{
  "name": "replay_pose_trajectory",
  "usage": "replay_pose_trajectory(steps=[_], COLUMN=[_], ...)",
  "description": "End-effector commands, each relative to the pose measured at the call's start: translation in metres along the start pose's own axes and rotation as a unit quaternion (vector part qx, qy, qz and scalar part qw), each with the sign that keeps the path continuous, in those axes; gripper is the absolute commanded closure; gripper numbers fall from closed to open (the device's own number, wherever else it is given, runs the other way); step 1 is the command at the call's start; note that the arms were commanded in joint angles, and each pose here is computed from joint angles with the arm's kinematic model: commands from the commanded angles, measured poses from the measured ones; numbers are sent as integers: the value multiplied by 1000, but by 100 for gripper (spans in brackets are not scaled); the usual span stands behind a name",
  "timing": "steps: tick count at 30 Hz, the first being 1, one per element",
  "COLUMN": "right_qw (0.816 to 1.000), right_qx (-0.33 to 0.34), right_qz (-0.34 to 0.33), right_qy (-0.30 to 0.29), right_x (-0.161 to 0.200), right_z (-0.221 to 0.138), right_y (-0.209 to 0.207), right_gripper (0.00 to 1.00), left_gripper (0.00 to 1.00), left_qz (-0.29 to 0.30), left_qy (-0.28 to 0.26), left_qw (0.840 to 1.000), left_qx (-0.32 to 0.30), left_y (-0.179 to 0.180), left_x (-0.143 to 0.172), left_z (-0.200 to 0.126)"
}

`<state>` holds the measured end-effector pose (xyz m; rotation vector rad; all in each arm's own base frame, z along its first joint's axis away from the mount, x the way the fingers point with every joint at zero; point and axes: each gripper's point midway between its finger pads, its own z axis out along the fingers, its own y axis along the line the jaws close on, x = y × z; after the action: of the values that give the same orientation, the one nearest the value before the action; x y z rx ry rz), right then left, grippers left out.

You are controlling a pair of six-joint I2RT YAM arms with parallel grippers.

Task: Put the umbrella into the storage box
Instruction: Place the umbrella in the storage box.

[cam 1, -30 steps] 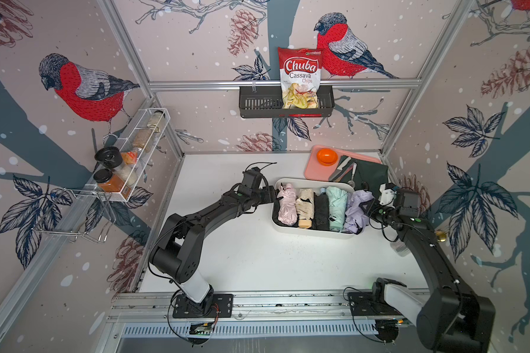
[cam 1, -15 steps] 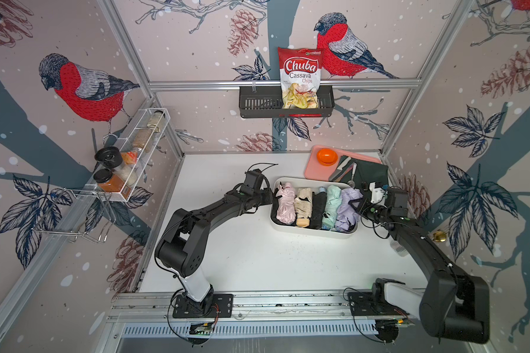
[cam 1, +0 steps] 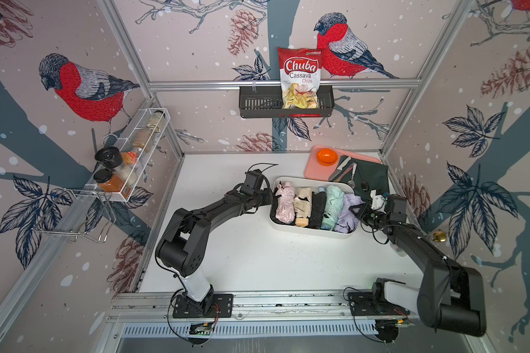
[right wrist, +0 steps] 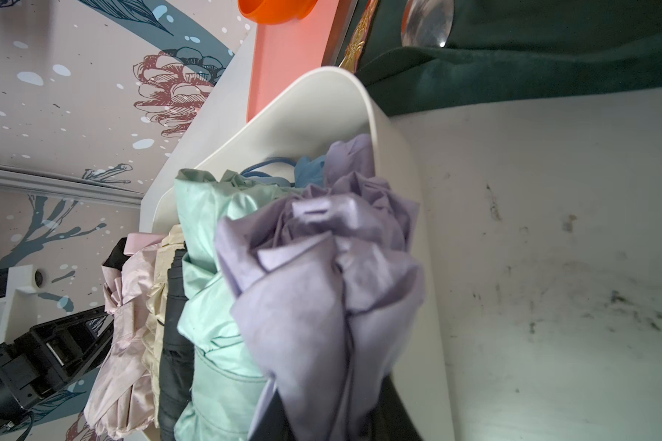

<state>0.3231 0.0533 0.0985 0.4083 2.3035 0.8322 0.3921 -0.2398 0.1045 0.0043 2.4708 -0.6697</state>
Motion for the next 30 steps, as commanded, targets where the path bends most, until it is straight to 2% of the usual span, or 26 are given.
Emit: replay_pose_trajectory(steps=[1,4,11,14,19,25,30], right_qw=[1000,999,994,991,989,987,984], right_qx=[23,34,107,129,136,135,137], right_qz=[3,-4,-10,-4,2,4,5], right_qy=[2,-6,-29,-35,-55,-93,-109], right_x=[2,-4,-14,-12,-9,-27,-43], right_z=[1,-5,-27,-35,-39,-38,-28], right_y=[-10,-6,-9,-9,1,11,12], right_gripper=[61,45,35,35,41,52,53], left_gripper=[57,57,57,57,57,57,57], left_qz=[0,0,2,4,5,1,1], left_qy=[-3,-4,-14,-16,-17,-11,-9], left_qw=[1000,1000,1000,1000,1000,1000,1000], left_qx=[8,7,10,9,5,11,12], left_y=[-5,-4,-8,-8,-6,-6,-6], left_x=[-4,-4,-9,-10,-11,-9,-8], left_z=[-3,-4,-11,-13,-14,-10,-7])
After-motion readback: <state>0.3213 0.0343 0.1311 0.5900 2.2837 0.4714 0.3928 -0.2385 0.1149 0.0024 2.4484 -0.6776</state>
